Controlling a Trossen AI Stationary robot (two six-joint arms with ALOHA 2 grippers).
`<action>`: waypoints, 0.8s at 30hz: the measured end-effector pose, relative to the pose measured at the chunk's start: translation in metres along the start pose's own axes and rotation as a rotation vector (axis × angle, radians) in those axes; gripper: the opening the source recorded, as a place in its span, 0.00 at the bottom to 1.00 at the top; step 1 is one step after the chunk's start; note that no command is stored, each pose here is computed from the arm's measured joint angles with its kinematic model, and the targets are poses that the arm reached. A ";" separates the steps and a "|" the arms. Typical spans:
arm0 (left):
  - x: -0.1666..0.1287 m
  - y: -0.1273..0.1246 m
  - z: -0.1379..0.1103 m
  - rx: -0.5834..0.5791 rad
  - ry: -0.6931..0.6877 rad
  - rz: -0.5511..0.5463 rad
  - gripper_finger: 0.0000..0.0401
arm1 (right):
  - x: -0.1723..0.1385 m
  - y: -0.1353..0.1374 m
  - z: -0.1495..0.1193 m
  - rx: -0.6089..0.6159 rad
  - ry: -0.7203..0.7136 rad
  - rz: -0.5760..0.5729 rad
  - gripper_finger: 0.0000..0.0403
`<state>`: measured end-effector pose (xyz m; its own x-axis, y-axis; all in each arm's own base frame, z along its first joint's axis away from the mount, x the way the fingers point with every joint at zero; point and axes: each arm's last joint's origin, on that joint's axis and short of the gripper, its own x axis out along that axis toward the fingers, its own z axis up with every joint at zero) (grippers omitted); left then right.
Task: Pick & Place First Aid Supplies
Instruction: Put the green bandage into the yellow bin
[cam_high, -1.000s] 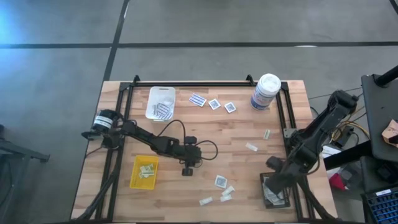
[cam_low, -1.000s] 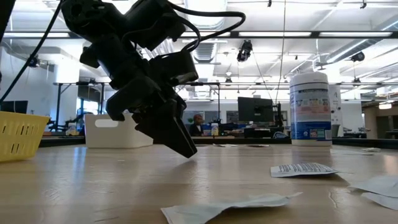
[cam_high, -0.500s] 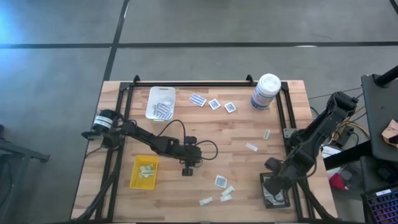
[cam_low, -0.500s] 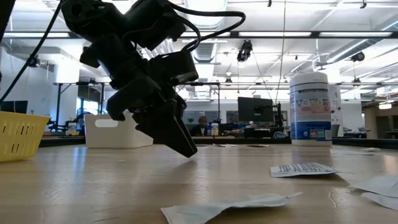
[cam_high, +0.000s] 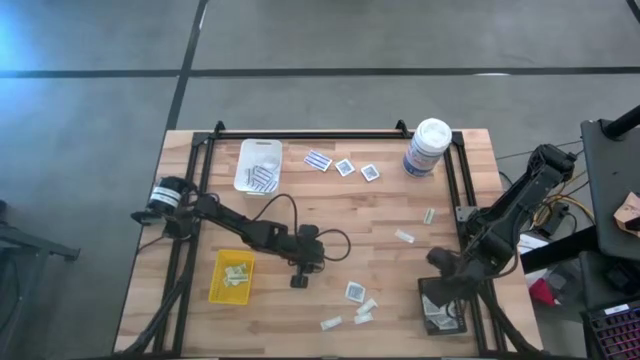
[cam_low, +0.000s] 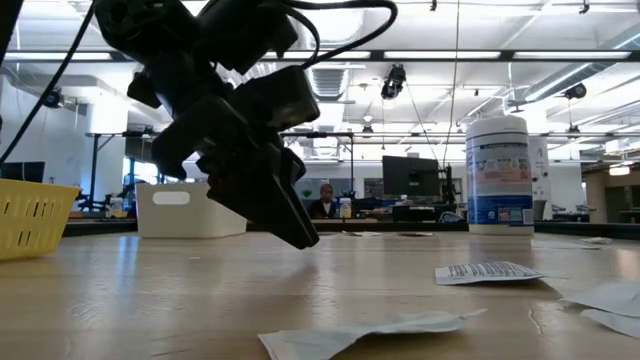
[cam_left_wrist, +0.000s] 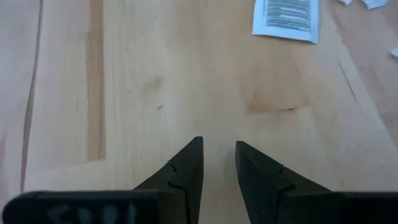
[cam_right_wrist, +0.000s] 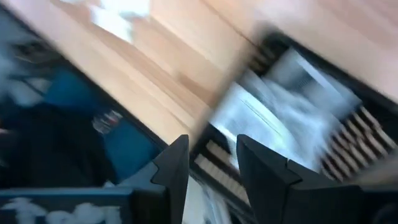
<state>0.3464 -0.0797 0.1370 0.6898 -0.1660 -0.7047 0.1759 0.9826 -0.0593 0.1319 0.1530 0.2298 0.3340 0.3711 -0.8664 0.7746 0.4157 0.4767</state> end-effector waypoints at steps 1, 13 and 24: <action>0.000 0.000 0.000 0.006 -0.001 -0.001 0.25 | 0.000 0.004 0.000 -0.022 -0.038 0.045 0.33; -0.010 -0.003 0.002 0.020 0.030 -0.012 0.25 | 0.016 0.055 0.012 -0.413 -0.469 0.405 0.29; -0.056 -0.005 0.010 -0.027 0.093 -0.007 0.25 | 0.064 0.088 0.040 -0.722 -0.620 0.307 0.24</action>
<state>0.3135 -0.0758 0.1838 0.6204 -0.1658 -0.7665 0.1607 0.9835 -0.0826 0.2429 0.1798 0.2099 0.8456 0.1340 -0.5168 0.1643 0.8557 0.4907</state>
